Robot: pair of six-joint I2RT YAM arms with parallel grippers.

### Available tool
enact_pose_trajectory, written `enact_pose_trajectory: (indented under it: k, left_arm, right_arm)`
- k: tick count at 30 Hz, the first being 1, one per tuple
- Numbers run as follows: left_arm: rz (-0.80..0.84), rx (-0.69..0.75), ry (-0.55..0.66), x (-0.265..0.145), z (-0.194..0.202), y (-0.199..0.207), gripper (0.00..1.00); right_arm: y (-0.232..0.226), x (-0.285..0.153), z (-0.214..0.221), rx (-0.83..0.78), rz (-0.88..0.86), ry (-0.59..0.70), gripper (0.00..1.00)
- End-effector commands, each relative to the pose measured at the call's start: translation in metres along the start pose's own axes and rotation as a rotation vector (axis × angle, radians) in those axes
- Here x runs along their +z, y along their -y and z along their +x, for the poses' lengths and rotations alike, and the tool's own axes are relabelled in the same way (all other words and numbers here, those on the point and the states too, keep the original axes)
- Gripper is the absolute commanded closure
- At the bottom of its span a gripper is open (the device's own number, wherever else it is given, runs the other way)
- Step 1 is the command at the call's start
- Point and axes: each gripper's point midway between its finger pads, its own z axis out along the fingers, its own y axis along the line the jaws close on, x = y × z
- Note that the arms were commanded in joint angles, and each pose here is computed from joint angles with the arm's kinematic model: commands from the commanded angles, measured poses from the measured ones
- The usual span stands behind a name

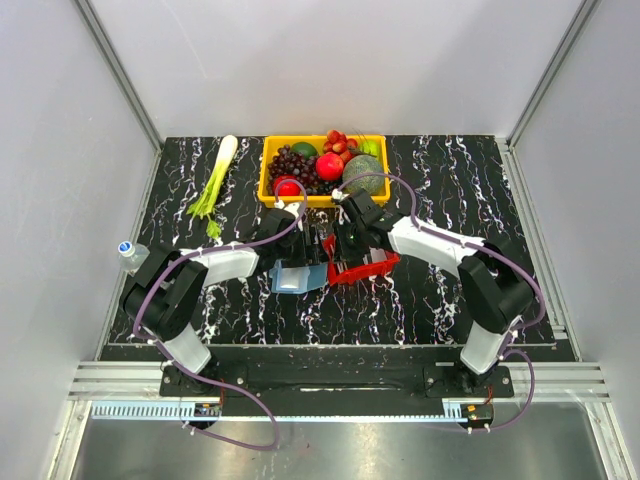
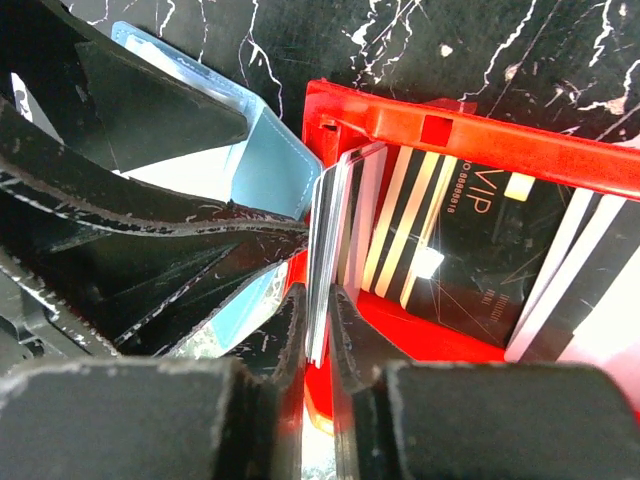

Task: Put the credit cards into the card holder
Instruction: Pick up the credit card from the storage box.

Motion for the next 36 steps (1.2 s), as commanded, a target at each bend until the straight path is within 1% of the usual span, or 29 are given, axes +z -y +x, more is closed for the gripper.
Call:
enact_pose_trajectory:
  k: [1,4,9,11,16,18,22,25,28,32,36]
  left_arm:
    - [0.037,0.016,0.023,0.0,-0.009,0.01,0.23]
    - [0.037,0.015,0.026,-0.001,-0.01,0.01,0.23]
    - [0.033,0.016,0.025,-0.001,-0.009,0.01,0.23]
    - [0.034,0.014,0.025,-0.001,-0.009,0.01,0.23]
    - [0.033,0.018,0.02,0.0,-0.008,0.009,0.23]
    - [0.03,0.018,0.022,-0.001,-0.008,0.009,0.23]
    - [0.033,0.018,0.023,-0.001,-0.009,0.01,0.23]
    - [0.033,0.018,0.023,-0.001,-0.009,0.01,0.23]
    - [0.033,0.018,0.02,-0.001,-0.009,0.01,0.23]
    - [0.034,0.021,0.021,-0.002,-0.009,0.01,0.23]
    - [0.037,0.022,0.023,-0.003,-0.01,0.011,0.23]
  right_arm:
    - [-0.037,0.005,-0.003,0.017,-0.174,-0.006,0.83]
    - [-0.038,0.01,0.001,0.018,-0.19,-0.03,0.76]
    - [-0.038,0.014,0.003,0.026,-0.191,-0.039,0.71]
    - [-0.035,0.015,0.002,0.028,-0.176,-0.032,0.66]
    - [-0.033,0.017,0.003,0.041,-0.167,-0.04,0.66]
    - [-0.032,0.019,0.005,0.048,-0.161,-0.046,0.71]
    - [-0.033,0.018,0.005,0.045,-0.17,-0.045,0.91]
    - [-0.036,0.011,0.0,0.033,-0.176,-0.027,0.99]
    - [-0.039,0.001,-0.008,0.017,-0.181,0.007,1.0]
    - [-0.031,-0.01,-0.016,0.017,-0.127,0.051,1.0]
    - [-0.033,-0.009,-0.011,0.01,-0.157,0.029,1.0]
